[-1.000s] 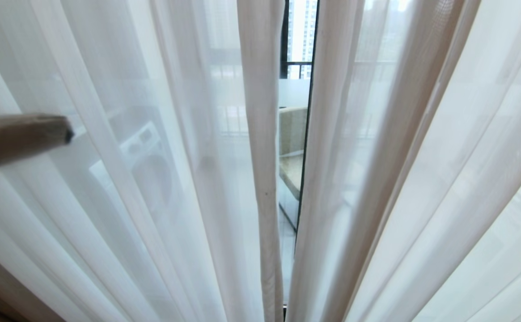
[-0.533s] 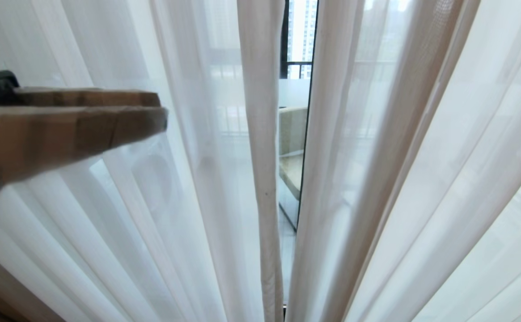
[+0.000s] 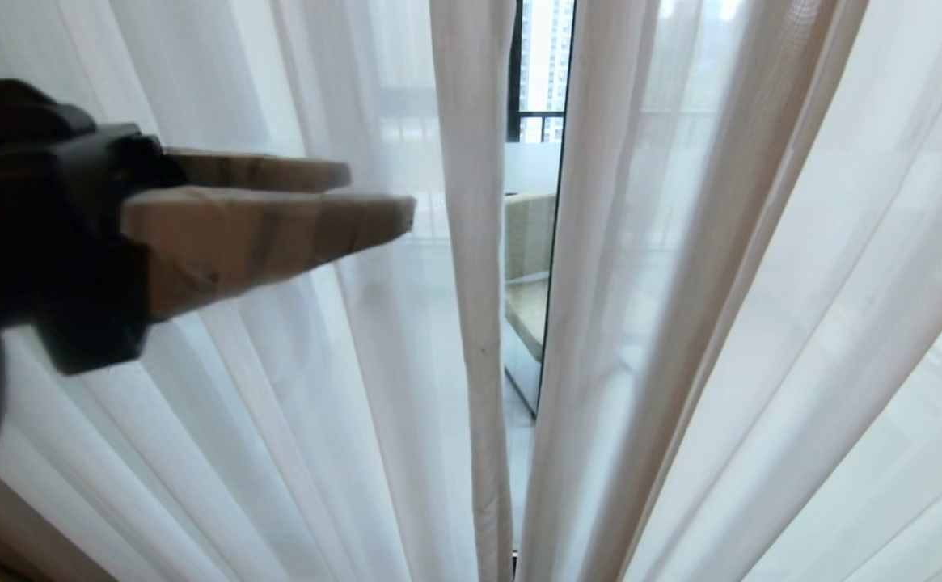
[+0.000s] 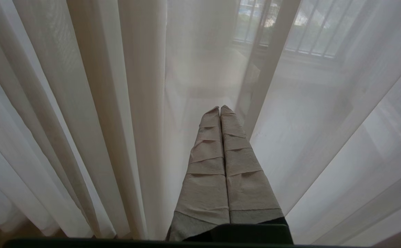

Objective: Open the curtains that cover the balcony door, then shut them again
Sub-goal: Pull the inner curtains open on both sides

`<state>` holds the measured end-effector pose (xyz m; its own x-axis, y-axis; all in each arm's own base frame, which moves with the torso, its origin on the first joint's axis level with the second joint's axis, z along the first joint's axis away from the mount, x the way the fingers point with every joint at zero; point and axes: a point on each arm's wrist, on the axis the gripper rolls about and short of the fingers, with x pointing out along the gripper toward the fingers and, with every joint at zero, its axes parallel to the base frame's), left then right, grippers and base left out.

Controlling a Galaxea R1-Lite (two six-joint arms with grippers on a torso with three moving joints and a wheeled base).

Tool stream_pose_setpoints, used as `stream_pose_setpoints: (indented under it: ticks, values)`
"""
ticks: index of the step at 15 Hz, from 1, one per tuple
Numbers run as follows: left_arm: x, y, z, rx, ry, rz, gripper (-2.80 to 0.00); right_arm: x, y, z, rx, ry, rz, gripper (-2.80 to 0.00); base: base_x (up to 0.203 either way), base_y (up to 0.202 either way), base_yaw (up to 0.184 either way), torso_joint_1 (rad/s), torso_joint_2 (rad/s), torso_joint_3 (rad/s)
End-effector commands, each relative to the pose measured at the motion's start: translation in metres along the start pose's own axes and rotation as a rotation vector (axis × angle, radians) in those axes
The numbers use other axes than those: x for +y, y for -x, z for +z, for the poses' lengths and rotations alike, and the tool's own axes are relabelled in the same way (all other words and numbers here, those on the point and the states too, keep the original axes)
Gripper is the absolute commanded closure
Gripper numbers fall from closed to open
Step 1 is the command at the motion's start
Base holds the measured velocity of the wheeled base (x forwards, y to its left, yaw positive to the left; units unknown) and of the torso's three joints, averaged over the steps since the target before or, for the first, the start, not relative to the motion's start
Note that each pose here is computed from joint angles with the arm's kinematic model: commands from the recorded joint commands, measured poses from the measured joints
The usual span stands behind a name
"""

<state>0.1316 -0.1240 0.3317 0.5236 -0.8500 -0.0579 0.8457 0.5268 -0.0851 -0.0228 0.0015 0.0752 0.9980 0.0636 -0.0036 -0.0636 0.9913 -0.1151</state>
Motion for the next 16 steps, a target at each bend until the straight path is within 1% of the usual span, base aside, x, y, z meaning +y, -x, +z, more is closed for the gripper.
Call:
stream_pose_setpoints:
  ticks: [1, 2, 5, 6, 7, 8, 9, 11, 14, 16]
  values:
    - [0.007, -0.020, -0.002, 0.033, 0.003, 0.024, -2.80, 0.000, 0.000, 0.000, -0.001, 0.001, 0.001, 0.00, 0.000, 0.000, 0.000, 0.000, 0.00, 0.000]
    - [0.009, -0.028, -0.001, 0.038, -0.009, 0.044, -2.80, 0.000, 0.000, 0.000, -0.001, 0.001, 0.001, 0.00, 0.000, 0.000, 0.000, 0.000, 0.00, 0.000]
    - [0.017, -0.051, -0.001, 0.040, -0.039, 0.062, -2.80, 0.000, 0.000, 0.000, -0.001, 0.001, 0.001, 0.00, 0.000, 0.000, 0.000, 0.000, 0.00, 0.000]
    - [0.021, -0.061, -0.002, 0.023, -0.063, 0.088, -2.80, 0.000, 0.000, 0.000, -0.001, 0.001, 0.001, 0.00, 0.000, 0.000, 0.000, 0.000, 0.00, 0.000]
    - [0.025, -0.074, -0.005, 0.000, -0.085, 0.130, -2.80, 0.000, 0.000, 0.000, -0.001, 0.001, 0.002, 0.00, 0.000, 0.000, 0.000, 0.000, 0.00, 0.000]
    - [0.027, -0.085, -0.005, -0.040, -0.103, 0.176, -2.80, 0.000, 0.000, 0.000, -0.001, 0.001, 0.001, 0.00, 0.000, 0.000, 0.000, 0.000, 0.00, 0.000]
    - [0.030, -0.093, -0.006, -0.062, -0.111, 0.211, -2.80, 0.000, 0.000, 0.000, -0.001, 0.001, 0.001, 0.00, 0.000, 0.000, 0.000, 0.000, 0.00, 0.000]
    - [0.034, -0.104, -0.008, -0.076, -0.117, 0.259, -2.80, 0.000, 0.000, 0.000, -0.001, 0.001, 0.001, 0.00, 0.000, 0.000, 0.000, 0.000, 0.00, 0.000]
    - [0.040, -0.116, -0.011, -0.061, -0.142, 0.308, -2.80, 0.000, 0.000, 0.000, -0.001, 0.001, 0.001, 0.00, 0.000, 0.000, 0.000, 0.000, 0.00, 0.000]
    - [0.046, -0.126, -0.007, -0.072, -0.147, 0.334, -2.80, 0.000, 0.000, 0.000, -0.001, 0.001, 0.001, 0.00, 0.000, 0.000, 0.000, 0.000, 0.00, 0.000]
